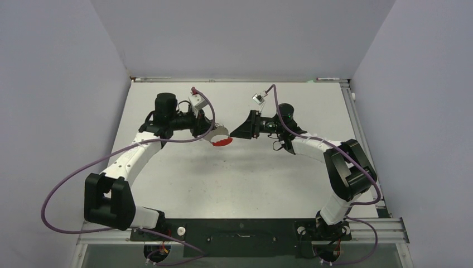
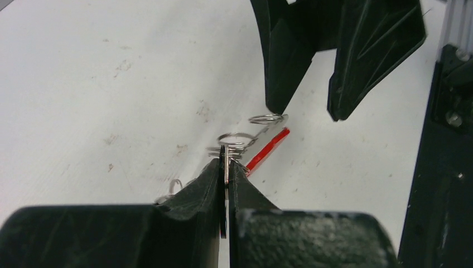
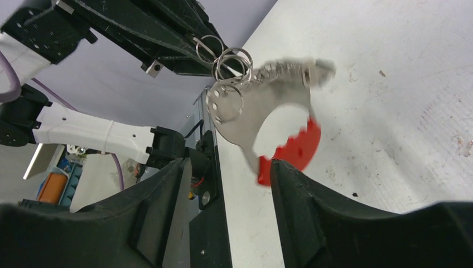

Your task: Remove the keys from the keyring

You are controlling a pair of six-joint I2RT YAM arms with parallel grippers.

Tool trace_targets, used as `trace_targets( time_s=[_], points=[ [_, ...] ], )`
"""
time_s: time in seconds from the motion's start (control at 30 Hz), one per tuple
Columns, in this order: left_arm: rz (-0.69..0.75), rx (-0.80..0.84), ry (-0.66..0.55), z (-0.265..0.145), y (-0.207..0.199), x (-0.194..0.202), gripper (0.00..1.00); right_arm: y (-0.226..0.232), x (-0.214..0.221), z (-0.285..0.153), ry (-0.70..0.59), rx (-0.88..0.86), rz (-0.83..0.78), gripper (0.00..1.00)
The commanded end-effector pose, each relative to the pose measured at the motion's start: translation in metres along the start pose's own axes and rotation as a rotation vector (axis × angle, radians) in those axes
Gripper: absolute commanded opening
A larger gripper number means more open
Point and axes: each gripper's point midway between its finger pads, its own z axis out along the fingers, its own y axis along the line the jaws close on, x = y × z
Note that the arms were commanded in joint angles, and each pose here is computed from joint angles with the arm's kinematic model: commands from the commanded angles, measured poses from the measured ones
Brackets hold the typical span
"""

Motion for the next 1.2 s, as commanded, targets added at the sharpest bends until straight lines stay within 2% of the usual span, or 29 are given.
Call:
trace_targets(
  time_s=[0.0, 0.17, 0.3, 0.47, 0.77, 0.97, 1.03, 1.17],
  points=[
    [0.163, 0.01, 0.119, -0.007, 0.005, 0.0, 0.0, 0.011, -0.006, -0.009, -0.02, -0.043, -0.109, 0.58],
    [0.315, 0.06, 0.256, -0.019, 0.002, 0.013, 0.0, 0.008, -0.004, -0.016, 0.019, -0.012, -0.191, 0.68],
    [0.535, 0.102, 0.414, -0.035, -0.004, 0.027, 0.0, 0.01, -0.009, -0.019, 0.071, 0.017, -0.315, 0.73],
    [0.805, 0.122, 0.534, -0.052, -0.004, 0.029, 0.0, 0.013, -0.016, -0.021, 0.1, 0.029, -0.407, 0.74],
    [1.092, 0.065, 0.551, -0.065, -0.003, 0.013, 0.0, 0.029, -0.025, -0.023, 0.125, 0.011, -0.489, 0.71],
    [1.354, -0.008, 0.494, -0.065, -0.017, 0.016, 0.0, 0.034, -0.019, -0.014, 0.125, 0.004, -0.481, 0.66],
    [1.379, 0.035, 0.514, -0.061, -0.029, 0.029, 0.0, 0.034, -0.014, -0.012, 0.131, 0.004, -0.48, 0.65],
    [1.324, 0.092, 0.636, -0.057, -0.043, 0.07, 0.0, 0.028, -0.003, -0.013, 0.141, 0.014, -0.452, 0.64]
  ],
)
